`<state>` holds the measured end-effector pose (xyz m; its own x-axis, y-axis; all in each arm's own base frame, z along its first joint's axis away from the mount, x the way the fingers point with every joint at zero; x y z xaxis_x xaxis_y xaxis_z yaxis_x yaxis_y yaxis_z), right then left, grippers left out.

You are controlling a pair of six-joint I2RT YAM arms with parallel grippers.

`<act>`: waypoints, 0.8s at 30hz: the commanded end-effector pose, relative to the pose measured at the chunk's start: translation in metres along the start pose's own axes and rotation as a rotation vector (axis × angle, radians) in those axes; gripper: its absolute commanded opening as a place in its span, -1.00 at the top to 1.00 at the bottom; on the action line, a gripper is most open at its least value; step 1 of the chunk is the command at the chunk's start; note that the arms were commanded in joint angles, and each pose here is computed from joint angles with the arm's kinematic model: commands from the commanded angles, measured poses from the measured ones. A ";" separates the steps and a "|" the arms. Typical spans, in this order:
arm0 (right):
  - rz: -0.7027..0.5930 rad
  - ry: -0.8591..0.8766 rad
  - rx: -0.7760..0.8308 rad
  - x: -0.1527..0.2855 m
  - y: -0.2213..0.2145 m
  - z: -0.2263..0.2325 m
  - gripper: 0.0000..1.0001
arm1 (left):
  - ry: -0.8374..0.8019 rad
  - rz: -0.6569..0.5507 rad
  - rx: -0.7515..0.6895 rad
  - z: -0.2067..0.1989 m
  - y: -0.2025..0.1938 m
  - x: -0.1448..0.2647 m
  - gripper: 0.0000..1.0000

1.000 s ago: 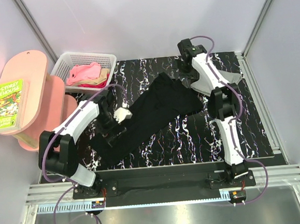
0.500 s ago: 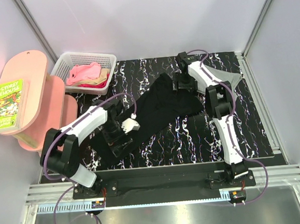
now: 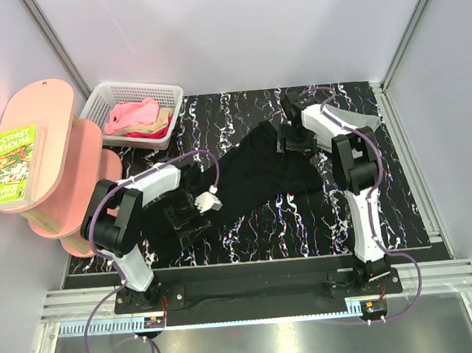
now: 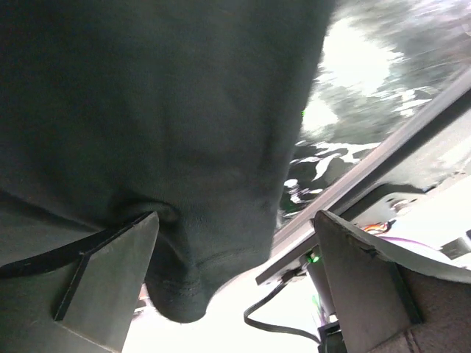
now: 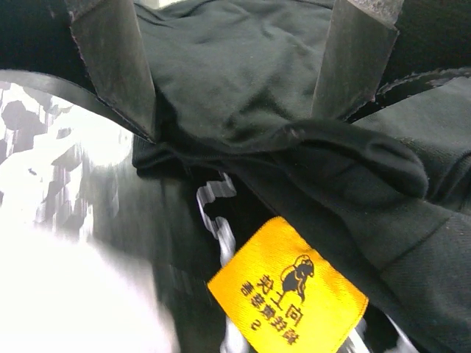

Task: Fold and stack the t-shirts
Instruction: Fold the tshirt

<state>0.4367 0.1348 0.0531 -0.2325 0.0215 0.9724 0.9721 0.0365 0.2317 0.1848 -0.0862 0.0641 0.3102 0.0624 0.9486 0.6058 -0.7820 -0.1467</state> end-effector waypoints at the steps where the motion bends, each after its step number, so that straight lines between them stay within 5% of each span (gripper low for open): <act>1: 0.124 -0.088 -0.025 -0.006 -0.054 -0.017 -0.74 | 0.082 0.017 0.045 0.049 -0.012 -0.013 -0.98; 13: 0.111 0.008 -0.050 0.057 -0.171 0.014 -0.84 | 0.153 0.017 0.122 0.090 -0.039 0.001 -0.98; 15: 0.094 0.018 -0.053 0.063 -0.170 0.015 -0.99 | 0.144 0.006 0.120 0.087 -0.037 0.007 -0.98; 24: -0.065 -0.045 0.043 0.085 -0.117 0.013 -0.96 | 0.167 -0.015 0.117 0.081 -0.033 0.019 -0.98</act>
<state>0.2767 0.1450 0.0876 -0.1937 0.0384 0.9803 0.9802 0.0495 0.1917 0.2153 -0.0065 0.0623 0.2527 -0.0393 0.9668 0.6985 -0.6840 -0.2103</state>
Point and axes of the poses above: each gripper's point midway between its finger pads, its own x axis back along the fingers, its own z axis along the line the jaws close on, y = z × x, the point moved 4 cm from there along x, back along the fingers, and after that the axes turned 10 degrees about x, right-handed, at the moved point
